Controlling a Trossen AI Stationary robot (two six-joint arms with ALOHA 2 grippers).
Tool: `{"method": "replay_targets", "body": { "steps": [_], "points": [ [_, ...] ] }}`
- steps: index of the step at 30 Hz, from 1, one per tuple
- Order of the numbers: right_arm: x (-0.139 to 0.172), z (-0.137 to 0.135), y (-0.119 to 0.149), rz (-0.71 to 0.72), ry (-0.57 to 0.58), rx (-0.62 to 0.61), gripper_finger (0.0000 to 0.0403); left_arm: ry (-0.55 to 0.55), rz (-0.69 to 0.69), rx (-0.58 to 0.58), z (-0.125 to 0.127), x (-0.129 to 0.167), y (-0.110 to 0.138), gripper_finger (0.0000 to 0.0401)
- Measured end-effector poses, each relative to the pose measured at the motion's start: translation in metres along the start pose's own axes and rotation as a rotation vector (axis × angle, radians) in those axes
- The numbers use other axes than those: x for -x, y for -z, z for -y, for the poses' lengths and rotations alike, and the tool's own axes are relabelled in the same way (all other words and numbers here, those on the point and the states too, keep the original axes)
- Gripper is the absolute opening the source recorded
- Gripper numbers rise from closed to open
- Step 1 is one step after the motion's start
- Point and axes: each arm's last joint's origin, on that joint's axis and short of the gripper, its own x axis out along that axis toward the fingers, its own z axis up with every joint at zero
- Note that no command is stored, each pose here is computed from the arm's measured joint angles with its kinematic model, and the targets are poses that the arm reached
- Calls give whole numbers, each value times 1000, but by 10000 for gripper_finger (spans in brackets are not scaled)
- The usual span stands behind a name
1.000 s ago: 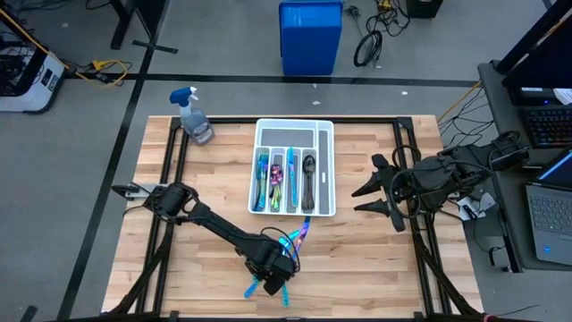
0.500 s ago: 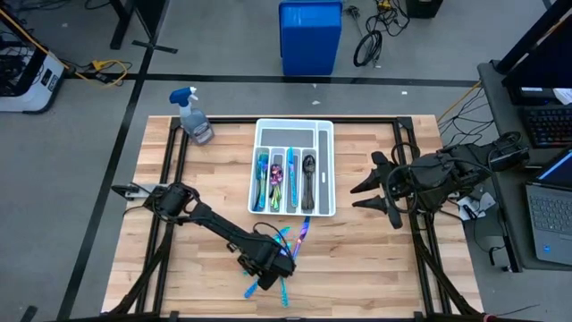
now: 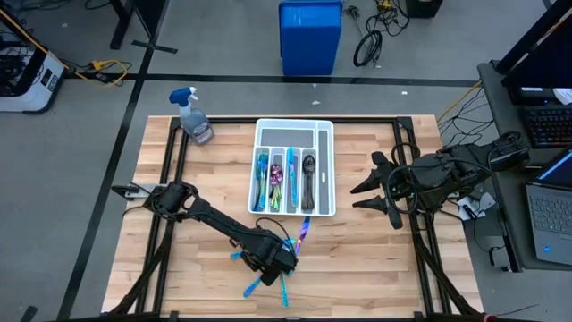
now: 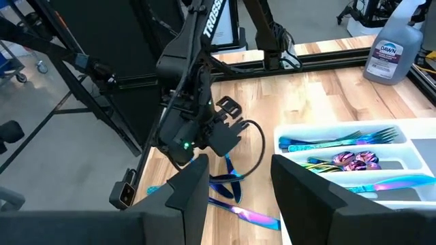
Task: Sort silverware
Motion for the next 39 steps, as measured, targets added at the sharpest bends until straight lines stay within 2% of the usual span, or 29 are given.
{"method": "replay_targets", "body": {
  "steps": [3, 6, 12, 14, 16, 21, 24, 28, 32, 39],
  "points": [
    [0, 0, 0, 0, 0, -5, 141, 11, 3, -94, -2, 2, -6, 21],
    [0, 0, 0, 0, 0, -8, 141, 3, 1, -149, -5, 4, -10, 70],
    [-1, 0, 0, -2, 2, -55, 141, -120, 9, -184, -18, 6, -14, 194],
    [-2, 0, 0, -5, 2, -74, 141, -176, -1, -182, -24, 8, -15, 219],
    [-2, 0, 0, -7, 3, -86, 141, -211, -24, -213, -29, 10, -15, 227],
    [-6, 0, 0, -5, 31, -88, 141, -174, 30, -357, -25, 9, -20, 204],
    [-6, 1, -1, 6, 38, -100, 141, -160, 40, -347, -26, 3, -24, 183],
    [-6, 2, -2, 15, 44, -133, 141, -202, 31, -309, -33, -3, -27, 151],
    [-6, 3, -2, 16, 46, -136, 141, -192, 29, -319, -33, -5, -27, 112],
    [-6, 3, -2, 17, 45, -136, 141, -100, 79, -322, -24, -6, -32, 39]
  ]
}}
